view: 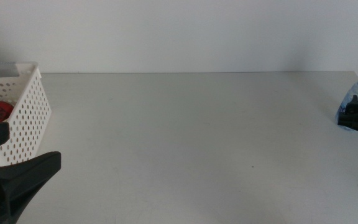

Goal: Use arms to grab the bottles and put them into the dustbin to the left of the table.

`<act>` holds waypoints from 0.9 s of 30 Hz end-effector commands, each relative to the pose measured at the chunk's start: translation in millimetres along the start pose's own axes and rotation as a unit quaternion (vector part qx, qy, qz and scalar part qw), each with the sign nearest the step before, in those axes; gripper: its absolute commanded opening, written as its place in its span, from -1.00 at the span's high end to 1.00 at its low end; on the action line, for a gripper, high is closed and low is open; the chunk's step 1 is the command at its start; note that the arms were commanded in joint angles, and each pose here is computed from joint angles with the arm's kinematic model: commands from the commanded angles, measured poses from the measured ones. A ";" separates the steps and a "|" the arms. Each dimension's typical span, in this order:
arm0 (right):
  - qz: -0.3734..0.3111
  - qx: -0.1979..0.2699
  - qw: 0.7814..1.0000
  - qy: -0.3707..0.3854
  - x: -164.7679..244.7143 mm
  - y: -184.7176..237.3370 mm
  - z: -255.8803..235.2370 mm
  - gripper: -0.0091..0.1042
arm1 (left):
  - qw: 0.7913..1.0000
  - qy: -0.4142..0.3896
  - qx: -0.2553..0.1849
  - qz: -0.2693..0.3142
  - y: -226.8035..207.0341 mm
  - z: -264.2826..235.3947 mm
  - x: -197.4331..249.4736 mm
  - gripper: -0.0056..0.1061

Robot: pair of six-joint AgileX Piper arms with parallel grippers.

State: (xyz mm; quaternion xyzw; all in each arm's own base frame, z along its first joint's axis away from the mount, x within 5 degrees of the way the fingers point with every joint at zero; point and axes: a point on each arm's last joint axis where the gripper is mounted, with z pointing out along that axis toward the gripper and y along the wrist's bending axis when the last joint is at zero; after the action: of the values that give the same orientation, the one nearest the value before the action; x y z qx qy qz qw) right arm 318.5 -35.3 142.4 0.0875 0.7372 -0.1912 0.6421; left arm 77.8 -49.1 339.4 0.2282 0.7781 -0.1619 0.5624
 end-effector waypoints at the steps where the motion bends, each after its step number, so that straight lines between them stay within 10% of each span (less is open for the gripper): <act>1: 0.003 0.035 0.992 -0.119 -32.6 -5.6 4.0 -0.37 | 0.999 -0.047 0.002 -0.010 -0.4 -3.2 -13.9 -0.78; 27: -0.014 0.084 0.990 -0.113 -16.9 9.7 54.4 -0.32 | 0.999 -0.047 0.002 -0.010 -0.4 -3.2 -13.9 -0.78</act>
State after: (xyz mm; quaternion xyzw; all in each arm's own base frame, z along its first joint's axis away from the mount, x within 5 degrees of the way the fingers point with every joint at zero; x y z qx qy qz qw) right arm 372.5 -40.3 111.8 0.0954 0.7342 -0.2268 0.6327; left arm 77.8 -49.1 339.4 0.2282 0.7781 -0.1619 0.5624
